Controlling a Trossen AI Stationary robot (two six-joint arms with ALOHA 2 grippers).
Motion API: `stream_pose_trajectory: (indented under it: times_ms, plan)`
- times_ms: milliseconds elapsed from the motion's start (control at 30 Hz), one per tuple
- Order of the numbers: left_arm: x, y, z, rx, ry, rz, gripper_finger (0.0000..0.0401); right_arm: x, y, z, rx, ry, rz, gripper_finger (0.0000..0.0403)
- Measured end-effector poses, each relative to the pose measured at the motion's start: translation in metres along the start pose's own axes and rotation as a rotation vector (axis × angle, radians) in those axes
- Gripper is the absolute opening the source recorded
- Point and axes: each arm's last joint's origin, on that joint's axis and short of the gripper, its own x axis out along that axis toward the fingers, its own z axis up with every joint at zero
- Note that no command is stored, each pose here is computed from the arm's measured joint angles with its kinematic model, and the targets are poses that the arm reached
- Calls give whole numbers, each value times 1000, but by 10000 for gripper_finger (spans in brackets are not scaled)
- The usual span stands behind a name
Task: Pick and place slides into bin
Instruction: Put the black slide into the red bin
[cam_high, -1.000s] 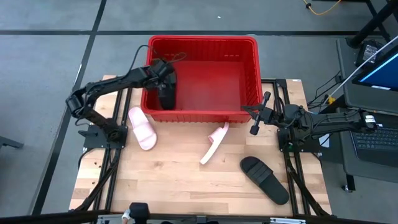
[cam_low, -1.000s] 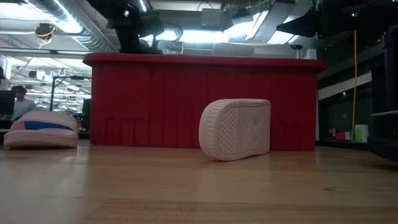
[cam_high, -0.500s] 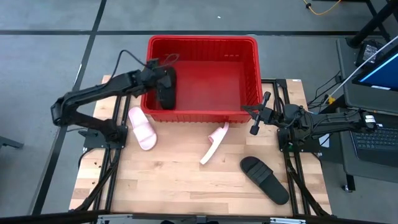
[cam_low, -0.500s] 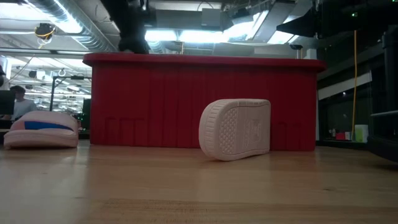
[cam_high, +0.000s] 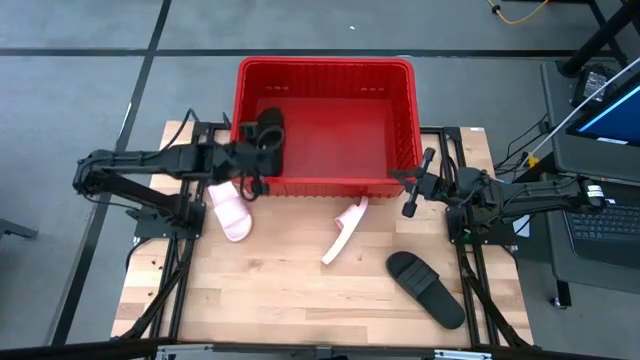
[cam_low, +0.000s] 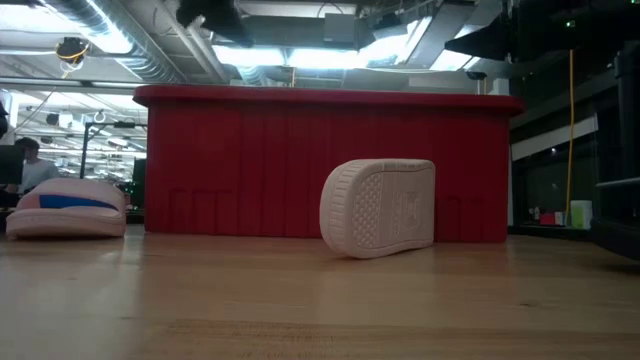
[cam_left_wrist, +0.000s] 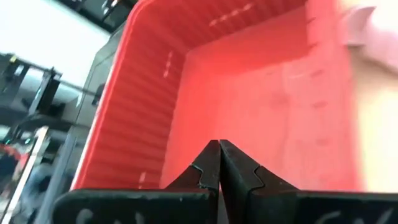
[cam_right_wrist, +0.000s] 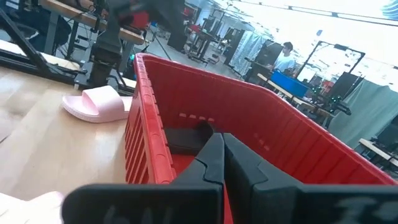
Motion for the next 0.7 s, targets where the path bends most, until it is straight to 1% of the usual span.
stream_pose_trajectory:
  times_ms: [100, 233, 300, 400, 567, 700]
  plan:
    - [-11, -13, 7, 9, -45, -28, 1, 0, 0, 0, -8, -2, 5, 6]
    - [-25, -30, 15, -63, -104, -61, 1, 0, 1, 6, -7, -24, 58, 6]
    - [-33, -36, 18, -100, -125, -52, 1, 0, 1, 16, -5, -27, 84, 4]
    - [-42, -47, 21, -158, -146, -48, 1, 2, -1, 34, 29, -4, 127, 3]
    - [-54, -71, 21, -209, -208, -110, 1, 2, 1, 60, 59, 106, 237, 2]
    - [-55, -95, 17, -301, -271, -153, 1, -3, 8, 80, 83, 191, 350, 2]
